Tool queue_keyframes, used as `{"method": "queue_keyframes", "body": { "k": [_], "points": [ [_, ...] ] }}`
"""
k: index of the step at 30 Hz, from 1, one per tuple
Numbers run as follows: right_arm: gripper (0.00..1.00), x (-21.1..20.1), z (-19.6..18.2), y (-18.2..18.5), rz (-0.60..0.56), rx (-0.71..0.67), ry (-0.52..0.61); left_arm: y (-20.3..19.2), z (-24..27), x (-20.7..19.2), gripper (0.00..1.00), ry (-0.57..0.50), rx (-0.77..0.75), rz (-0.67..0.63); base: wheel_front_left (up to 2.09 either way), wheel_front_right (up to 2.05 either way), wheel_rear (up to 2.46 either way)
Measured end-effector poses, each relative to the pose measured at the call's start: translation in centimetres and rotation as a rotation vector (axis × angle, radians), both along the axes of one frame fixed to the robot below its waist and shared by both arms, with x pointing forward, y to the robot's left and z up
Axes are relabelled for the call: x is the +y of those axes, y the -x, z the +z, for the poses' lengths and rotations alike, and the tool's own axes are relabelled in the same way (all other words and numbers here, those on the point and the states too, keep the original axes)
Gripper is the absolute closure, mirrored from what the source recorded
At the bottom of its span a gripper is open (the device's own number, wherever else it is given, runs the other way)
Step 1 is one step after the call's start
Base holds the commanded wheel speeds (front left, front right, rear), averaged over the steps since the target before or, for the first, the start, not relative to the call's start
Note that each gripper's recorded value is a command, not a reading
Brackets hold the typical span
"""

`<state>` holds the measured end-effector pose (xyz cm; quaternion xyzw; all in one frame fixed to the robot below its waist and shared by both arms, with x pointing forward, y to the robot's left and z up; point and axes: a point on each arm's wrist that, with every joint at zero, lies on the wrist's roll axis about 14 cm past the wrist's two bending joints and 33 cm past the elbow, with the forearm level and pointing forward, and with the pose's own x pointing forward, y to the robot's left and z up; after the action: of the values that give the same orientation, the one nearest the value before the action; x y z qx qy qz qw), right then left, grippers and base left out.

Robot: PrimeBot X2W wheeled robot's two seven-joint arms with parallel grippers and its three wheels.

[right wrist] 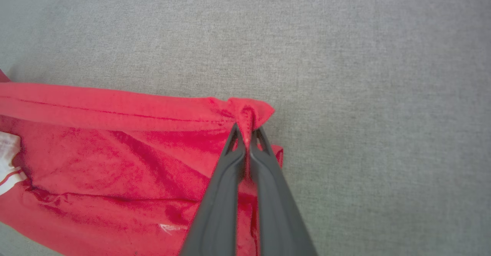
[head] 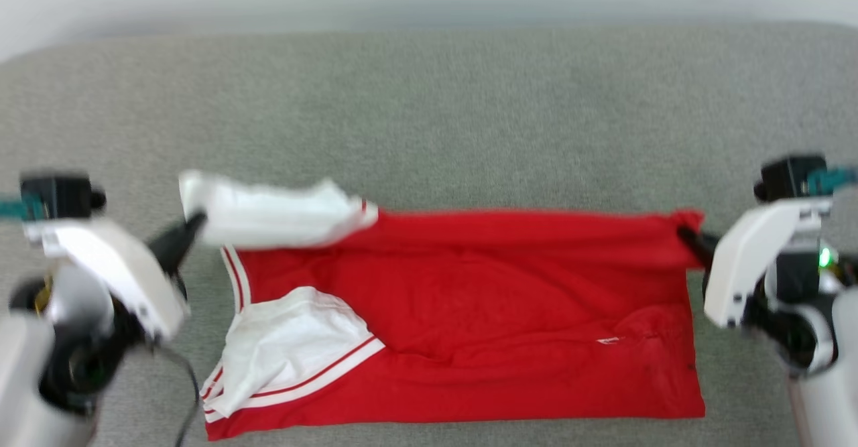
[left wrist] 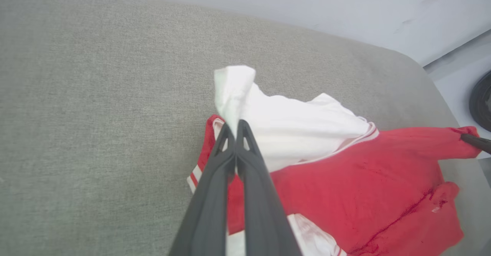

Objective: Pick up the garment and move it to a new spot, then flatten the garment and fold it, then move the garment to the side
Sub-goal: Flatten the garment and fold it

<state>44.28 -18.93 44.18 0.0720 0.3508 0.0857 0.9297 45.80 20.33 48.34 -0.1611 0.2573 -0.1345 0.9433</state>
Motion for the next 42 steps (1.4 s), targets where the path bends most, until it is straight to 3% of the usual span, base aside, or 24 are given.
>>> {"method": "queue_keyframes", "body": {
  "k": [7, 8, 9, 10, 11, 16, 24, 28, 35, 42],
  "points": [
    [1.0, 0.3, -2.9, 5.0, -0.048, 0.068, -0.06, 8.2, -5.1, 0.0, 1.0, 0.089, 0.181, 0.084, 0.0, 0.0, 0.0],
    [0.94, 0.2, -3.5, 5.7, -0.059, 0.084, -0.066, 9.3, -6.2, -0.2, 1.0, 0.103, 0.221, 0.091, 0.0, 0.0, 0.0],
    [0.68, 0.1, -4.2, 6.3, -0.072, 0.102, -0.078, 10.3, -7.2, -0.5, 1.0, 0.118, 0.256, 0.101, 0.0, 0.0, 0.0],
    [0.4, 0.2, -4.9, 7.1, -0.08, 0.121, -0.085, 10.9, -7.9, -0.9, 0.58, 0.138, 0.277, 0.111, 0.0, 0.0, 0.0],
    [0.0, 0.2, -5.4, 7.6, -0.088, 0.128, -0.089, 11.5, -8.5, -1.3, 0.0, 0.151, 0.295, 0.115, 0.0, 0.0, 0.0],
    [0.0, 0.4, -5.3, 8.2, -0.128, 0.042, -0.114, 12.1, -9.3, -1.7, 0.0, 0.156, 0.242, 0.145, 0.0, 0.0, 0.0],
    [0.0, -0.3, 1.6, 6.6, -0.14, -0.27, -0.125, 8.9, -3.4, -1.0, 0.0, 0.071, -0.133, 0.215, 0.0, 0.0, 0.0],
    [0.0, -2.4, 3.8, 7.0, -0.168, -0.303, -0.095, 7.9, 0.9, -1.2, 0.0, 0.013, -0.337, 0.225, 0.0, 0.0, 0.0],
    [0.0, -5.2, 2.5, 8.1, -0.175, -0.108, -0.029, 7.9, 6.0, -0.5, 0.0, -0.118, -0.585, 0.284, 0.0, 0.0, 0.0],
    [0.0, -3.1, -1.6, 7.8, -0.118, 0.114, -0.053, 8.4, 7.5, 0.1, 0.0, -0.183, -0.661, 0.32, 0.0, 0.0, 0.0]
  ]
}}
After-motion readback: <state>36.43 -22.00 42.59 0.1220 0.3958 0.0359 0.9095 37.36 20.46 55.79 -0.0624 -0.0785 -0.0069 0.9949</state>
